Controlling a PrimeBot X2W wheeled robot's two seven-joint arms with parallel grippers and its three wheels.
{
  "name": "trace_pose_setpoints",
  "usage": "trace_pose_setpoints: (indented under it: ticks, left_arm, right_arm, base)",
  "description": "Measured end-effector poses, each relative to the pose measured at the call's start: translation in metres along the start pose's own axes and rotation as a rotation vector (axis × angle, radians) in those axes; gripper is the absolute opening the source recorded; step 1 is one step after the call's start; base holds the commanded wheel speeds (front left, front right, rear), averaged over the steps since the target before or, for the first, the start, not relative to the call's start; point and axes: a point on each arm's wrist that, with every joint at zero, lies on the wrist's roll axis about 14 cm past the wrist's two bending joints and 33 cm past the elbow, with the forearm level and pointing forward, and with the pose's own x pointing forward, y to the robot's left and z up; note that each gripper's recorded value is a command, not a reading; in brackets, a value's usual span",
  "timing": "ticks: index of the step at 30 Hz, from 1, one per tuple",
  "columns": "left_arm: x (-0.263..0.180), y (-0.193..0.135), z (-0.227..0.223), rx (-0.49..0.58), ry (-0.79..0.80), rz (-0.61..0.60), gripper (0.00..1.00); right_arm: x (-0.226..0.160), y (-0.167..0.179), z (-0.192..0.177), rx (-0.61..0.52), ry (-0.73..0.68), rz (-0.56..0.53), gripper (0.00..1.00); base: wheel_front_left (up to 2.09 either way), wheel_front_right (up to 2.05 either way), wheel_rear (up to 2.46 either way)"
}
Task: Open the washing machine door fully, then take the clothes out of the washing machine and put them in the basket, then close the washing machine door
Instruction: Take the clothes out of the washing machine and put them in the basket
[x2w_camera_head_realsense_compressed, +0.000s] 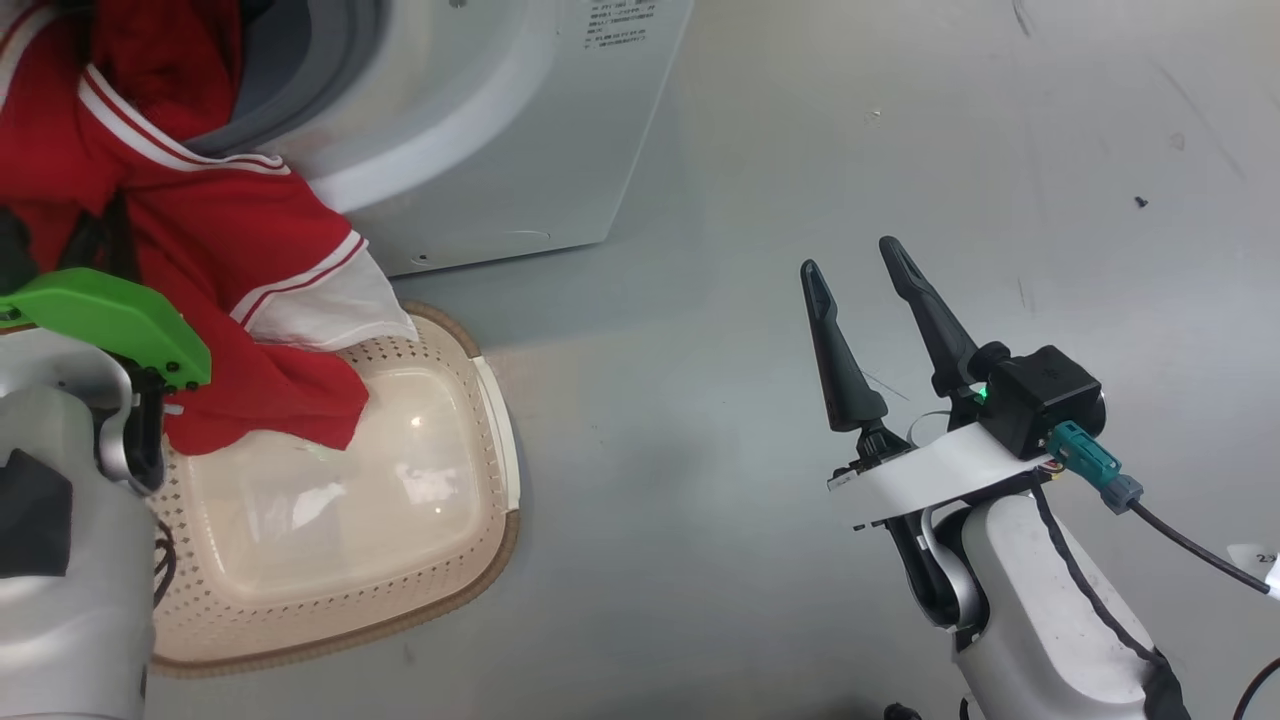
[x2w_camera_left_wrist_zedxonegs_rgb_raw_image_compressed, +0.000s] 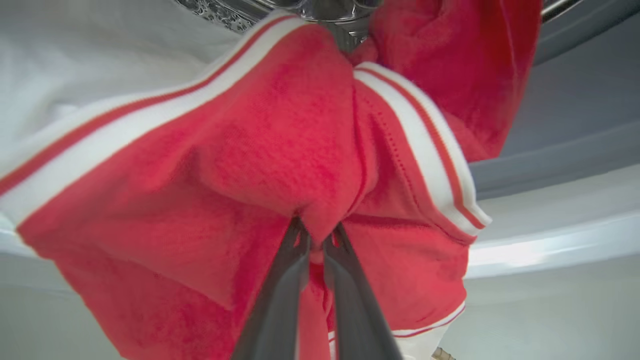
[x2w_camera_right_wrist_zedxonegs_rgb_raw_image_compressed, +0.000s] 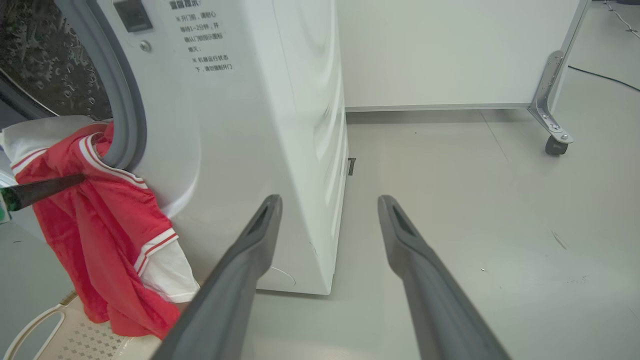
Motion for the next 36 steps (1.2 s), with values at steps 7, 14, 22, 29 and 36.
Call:
trace_pose_setpoints:
  ticks: [7, 14, 22, 29, 36]
  left_arm:
    - [-0.018, 0.002, 0.011, 0.011, -0.054, 0.004, 0.0]
    - [-0.042, -0.005, 0.022, 0.023, -0.121, -0.015, 0.0]
    - [-0.067, -0.004, 0.034, 0.069, -0.175, -0.021, 0.0]
    - [-0.088, -0.004, 0.047, 0.102, -0.23, -0.023, 0.0]
    - [-0.107, -0.01, 0.059, 0.116, -0.277, -0.035, 0.0]
  right_arm:
    - [-0.001, 0.007, 0.011, 0.001, -0.029, 0.017, 1.0]
    - [-0.004, 0.015, 0.02, 0.001, -0.049, 0.036, 1.0]
    - [-0.006, 0.029, 0.028, 0.008, -0.07, 0.08, 1.0]
    - [-0.013, 0.039, 0.029, 0.014, -0.07, 0.103, 1.0]
    - [-0.018, 0.049, 0.035, 0.014, -0.085, 0.136, 1.0]
  base:
    - [0.0, 0.0, 0.0]
    - [0.0, 0.0, 0.0]
    - [0.0, 0.0, 0.0]
    - [0.0, 0.0, 0.0]
    - [0.0, 0.0, 0.0]
